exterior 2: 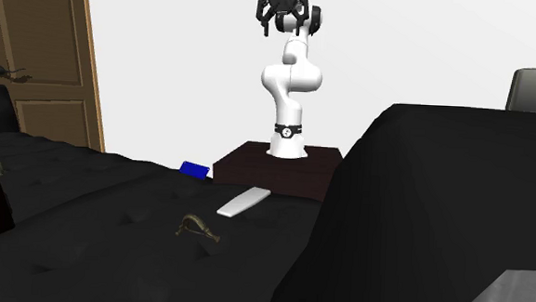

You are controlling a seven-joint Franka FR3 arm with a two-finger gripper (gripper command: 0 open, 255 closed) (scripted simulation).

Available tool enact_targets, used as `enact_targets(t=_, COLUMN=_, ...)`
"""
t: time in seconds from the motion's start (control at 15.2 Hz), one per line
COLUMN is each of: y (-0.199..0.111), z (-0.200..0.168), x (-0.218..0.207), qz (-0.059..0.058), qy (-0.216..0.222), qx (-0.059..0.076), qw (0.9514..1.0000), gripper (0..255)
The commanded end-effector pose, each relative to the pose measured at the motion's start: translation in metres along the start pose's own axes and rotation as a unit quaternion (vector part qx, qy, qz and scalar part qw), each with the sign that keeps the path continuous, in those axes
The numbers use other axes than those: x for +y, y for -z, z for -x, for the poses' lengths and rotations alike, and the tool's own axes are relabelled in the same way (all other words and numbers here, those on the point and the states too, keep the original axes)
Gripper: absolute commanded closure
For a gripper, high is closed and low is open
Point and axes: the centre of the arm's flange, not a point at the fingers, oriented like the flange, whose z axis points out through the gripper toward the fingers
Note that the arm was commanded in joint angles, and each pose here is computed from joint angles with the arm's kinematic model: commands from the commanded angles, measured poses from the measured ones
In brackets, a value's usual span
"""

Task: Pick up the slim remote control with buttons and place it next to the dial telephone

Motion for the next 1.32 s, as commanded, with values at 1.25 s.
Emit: enact_targets(t=1.25, y=-0.237, z=-0.074, x=0.025, qz=0.007, qy=-0.065, qx=0.008, qw=0.9978, gripper=0)
